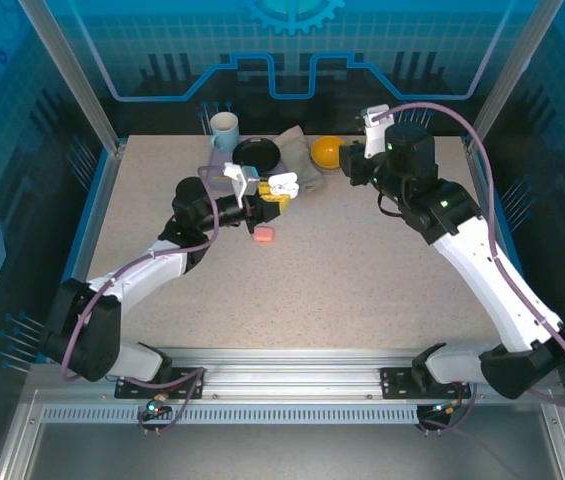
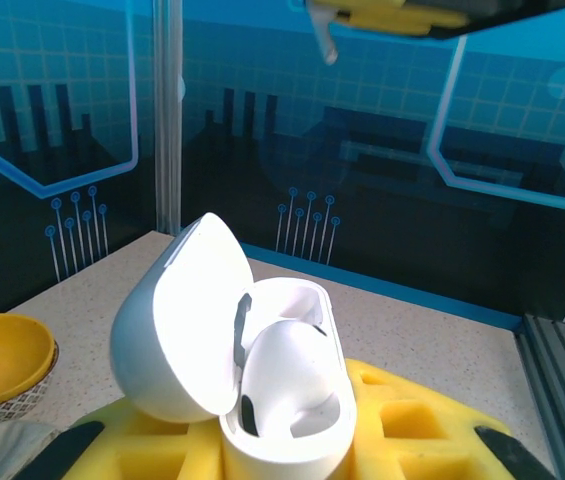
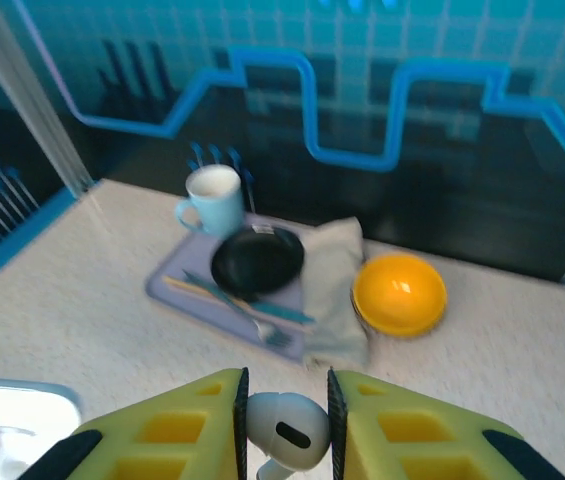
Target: Insert the wireless bluetooth earbuds into the charging case
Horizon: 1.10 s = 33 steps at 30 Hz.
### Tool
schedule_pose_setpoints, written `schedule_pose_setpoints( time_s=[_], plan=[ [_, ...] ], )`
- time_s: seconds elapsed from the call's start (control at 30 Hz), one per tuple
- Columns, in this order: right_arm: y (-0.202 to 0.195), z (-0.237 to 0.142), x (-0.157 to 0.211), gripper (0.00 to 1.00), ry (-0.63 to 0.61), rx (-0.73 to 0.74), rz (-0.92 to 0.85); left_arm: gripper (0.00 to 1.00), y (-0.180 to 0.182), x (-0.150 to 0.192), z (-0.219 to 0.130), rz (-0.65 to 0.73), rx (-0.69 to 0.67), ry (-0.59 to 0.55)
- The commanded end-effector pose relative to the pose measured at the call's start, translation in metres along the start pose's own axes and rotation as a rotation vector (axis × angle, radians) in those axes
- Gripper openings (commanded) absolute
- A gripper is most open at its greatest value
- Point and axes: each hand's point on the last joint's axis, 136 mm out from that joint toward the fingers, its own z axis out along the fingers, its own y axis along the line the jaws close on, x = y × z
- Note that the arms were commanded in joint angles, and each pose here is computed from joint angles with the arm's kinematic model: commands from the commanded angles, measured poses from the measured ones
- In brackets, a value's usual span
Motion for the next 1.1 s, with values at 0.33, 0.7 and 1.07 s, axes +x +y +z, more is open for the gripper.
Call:
schedule_pose_setpoints(
  time_s=[0.33,0.7,1.07],
  plan=[
    [0.053,-0.011,-0.016,0.27,-0.158,-0.254,-0.141,0.00,-0.020,-0.032,0.031,-0.075,0.113,0.074],
    [0.069,-0.006,-0.003,0.27,-0.111,-0.341,-0.127,0.00,-0.021,-0.032,0.035,-0.069,0.121,0.071],
    [0.074,0.006,0.019,0.27,-0.046,-0.364,-0.125,0.00,-0.021,-0.035,0.034,-0.050,0.114,0.055]
  ],
)
